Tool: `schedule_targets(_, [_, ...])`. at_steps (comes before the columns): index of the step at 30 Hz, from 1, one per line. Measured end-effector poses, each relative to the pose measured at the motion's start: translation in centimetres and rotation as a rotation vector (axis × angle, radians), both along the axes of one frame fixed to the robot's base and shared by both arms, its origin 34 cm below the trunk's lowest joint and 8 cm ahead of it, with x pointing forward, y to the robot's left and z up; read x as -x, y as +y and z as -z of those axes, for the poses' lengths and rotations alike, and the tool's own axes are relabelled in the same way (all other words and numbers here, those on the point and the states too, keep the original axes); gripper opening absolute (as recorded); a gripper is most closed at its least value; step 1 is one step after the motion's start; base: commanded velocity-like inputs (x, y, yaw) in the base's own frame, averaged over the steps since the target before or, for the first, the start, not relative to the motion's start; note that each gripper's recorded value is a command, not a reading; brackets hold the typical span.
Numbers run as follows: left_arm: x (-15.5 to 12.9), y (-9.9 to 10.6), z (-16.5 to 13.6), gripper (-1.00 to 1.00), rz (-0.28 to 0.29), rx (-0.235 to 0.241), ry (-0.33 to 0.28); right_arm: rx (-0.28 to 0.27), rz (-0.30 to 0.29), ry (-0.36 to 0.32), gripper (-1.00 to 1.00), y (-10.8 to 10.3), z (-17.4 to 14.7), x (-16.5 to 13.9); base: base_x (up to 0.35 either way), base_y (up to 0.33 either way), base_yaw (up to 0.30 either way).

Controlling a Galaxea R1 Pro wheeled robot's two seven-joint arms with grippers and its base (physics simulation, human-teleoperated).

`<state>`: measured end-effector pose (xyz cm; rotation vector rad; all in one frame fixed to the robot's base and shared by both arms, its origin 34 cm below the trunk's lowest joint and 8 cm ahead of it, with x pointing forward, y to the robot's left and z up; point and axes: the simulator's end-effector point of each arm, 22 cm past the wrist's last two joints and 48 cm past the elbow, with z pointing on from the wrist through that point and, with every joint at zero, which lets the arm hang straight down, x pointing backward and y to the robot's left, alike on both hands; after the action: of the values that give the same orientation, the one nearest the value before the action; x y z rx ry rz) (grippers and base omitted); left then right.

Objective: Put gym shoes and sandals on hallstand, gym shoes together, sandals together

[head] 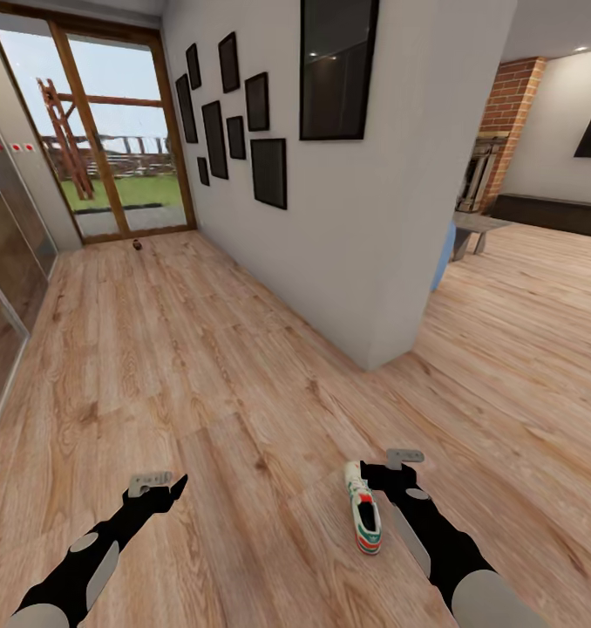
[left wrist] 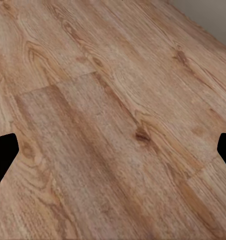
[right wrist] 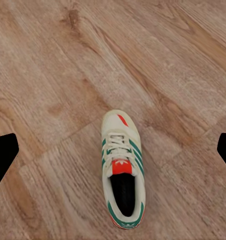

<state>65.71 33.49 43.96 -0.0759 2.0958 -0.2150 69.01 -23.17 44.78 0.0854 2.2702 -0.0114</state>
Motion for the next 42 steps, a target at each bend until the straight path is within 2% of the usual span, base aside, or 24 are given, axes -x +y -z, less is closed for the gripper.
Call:
schedule_targets(10, [0.0,0.1,0.0,1.0,0.0,-0.001,0.0,-0.003,0.001,-0.007,1.0,0.0,-0.3,-0.2,0.202,0.208,0.0])
schedule_targets(20, [-0.1,0.2,-0.1,1.0,0.0,-0.004,-0.003,-0.005,0.003,-0.009,1.0,0.0,-0.3,-0.3,0.018,0.029,0.0])
schedule_targets(30, [-1.1,0.2,-1.6,1.0,0.008,-0.015,-0.042,-0.004,0.004,-0.002,1.0,0.0,-0.1,-0.1,0.001,0.002,0.0])
schedule_targets(37, [-0.9,0.1,-0.2,1.0,0.008,-0.013,-0.046,-0.003,0.004,0.001,1.0,-0.1,1.6,0.3,0.0,0.0,0.0])
schedule_targets(42, [-1.1,-1.3,0.7,1.0,0.046,-0.019,-0.047,0.003,0.002,0.006,1.0,-0.3,2.8,0.7,0.0,0.0,0.0])
